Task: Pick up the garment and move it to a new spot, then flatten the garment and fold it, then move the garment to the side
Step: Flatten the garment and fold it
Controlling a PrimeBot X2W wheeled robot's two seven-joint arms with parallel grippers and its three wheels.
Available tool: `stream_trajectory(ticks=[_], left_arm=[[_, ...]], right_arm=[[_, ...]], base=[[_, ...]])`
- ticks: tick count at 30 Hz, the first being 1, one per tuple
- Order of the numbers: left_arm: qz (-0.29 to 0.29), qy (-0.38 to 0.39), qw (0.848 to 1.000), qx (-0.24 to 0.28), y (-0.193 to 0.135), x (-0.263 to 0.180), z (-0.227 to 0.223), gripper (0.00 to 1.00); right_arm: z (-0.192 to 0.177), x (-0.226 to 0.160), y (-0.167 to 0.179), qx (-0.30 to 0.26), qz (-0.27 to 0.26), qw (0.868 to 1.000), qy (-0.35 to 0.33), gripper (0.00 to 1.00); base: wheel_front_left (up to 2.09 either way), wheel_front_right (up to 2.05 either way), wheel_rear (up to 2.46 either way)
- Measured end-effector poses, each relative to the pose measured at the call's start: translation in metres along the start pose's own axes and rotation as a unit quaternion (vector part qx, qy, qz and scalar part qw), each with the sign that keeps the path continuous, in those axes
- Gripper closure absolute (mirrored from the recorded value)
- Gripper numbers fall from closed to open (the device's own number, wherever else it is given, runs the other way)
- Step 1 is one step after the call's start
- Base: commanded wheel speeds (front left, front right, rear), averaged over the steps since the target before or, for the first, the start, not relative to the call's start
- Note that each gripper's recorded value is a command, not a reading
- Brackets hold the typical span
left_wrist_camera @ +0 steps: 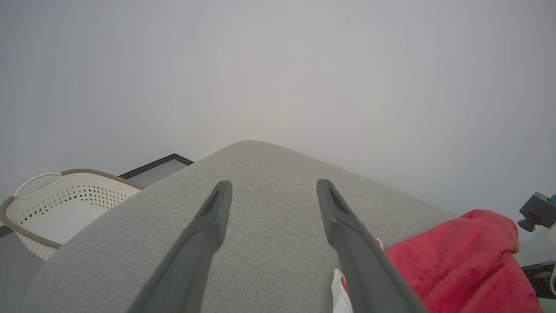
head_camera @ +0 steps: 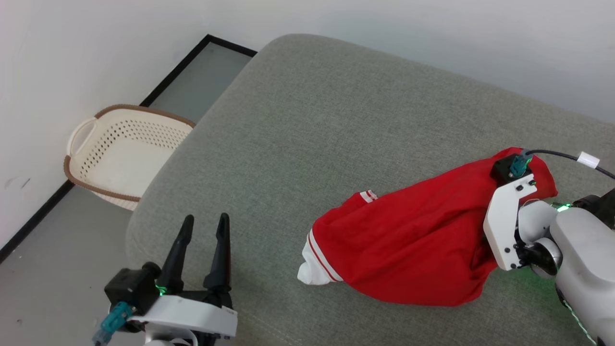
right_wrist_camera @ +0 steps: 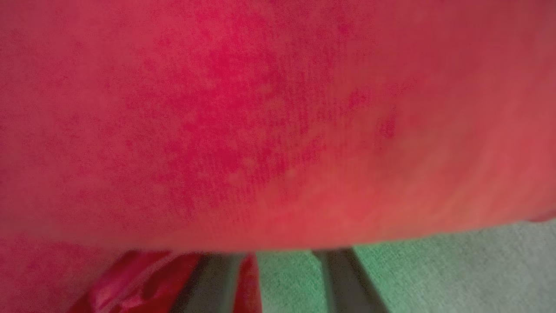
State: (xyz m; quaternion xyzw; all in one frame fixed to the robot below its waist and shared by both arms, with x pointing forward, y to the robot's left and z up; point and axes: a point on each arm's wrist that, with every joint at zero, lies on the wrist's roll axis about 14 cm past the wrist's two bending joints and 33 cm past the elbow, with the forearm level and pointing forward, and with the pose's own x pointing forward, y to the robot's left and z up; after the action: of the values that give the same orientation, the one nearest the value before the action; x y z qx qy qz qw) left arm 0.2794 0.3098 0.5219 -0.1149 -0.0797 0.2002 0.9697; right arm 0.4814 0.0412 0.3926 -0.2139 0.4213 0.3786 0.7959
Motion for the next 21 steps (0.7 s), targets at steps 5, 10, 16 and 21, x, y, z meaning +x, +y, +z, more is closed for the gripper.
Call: stream_trajectory(ticks=[5, 10, 16, 21], left_arm=[[0.002, 0.002, 1.000, -0.003, 0.001, -0.001, -0.002, 0.00], [0.000, -0.002, 1.000, -0.006, 0.001, -0.003, 0.000, 0.00], [-0.020, -0.003, 1.000, -0.006, -0.005, -0.003, 0.001, 0.00], [-0.043, 0.000, 0.999, -0.007, -0.015, -0.002, 0.000, 0.00]], right_arm=[[0.004, -0.002, -0.003, 0.008, 0.000, 1.000, -0.009, 1.00], [0.007, -0.017, -0.024, 0.015, -0.025, 0.999, -0.024, 1.00], [0.009, -0.044, -0.061, 0.042, -0.064, 0.995, -0.057, 1.00], [-0.012, -0.064, -0.086, 0.069, -0.094, 0.991, -0.062, 1.00]], base=[[-0.01, -0.01, -0.01], [0.00, 0.00, 0.00], [0.00, 0.00, 0.00], [0.00, 0.00, 0.00]])
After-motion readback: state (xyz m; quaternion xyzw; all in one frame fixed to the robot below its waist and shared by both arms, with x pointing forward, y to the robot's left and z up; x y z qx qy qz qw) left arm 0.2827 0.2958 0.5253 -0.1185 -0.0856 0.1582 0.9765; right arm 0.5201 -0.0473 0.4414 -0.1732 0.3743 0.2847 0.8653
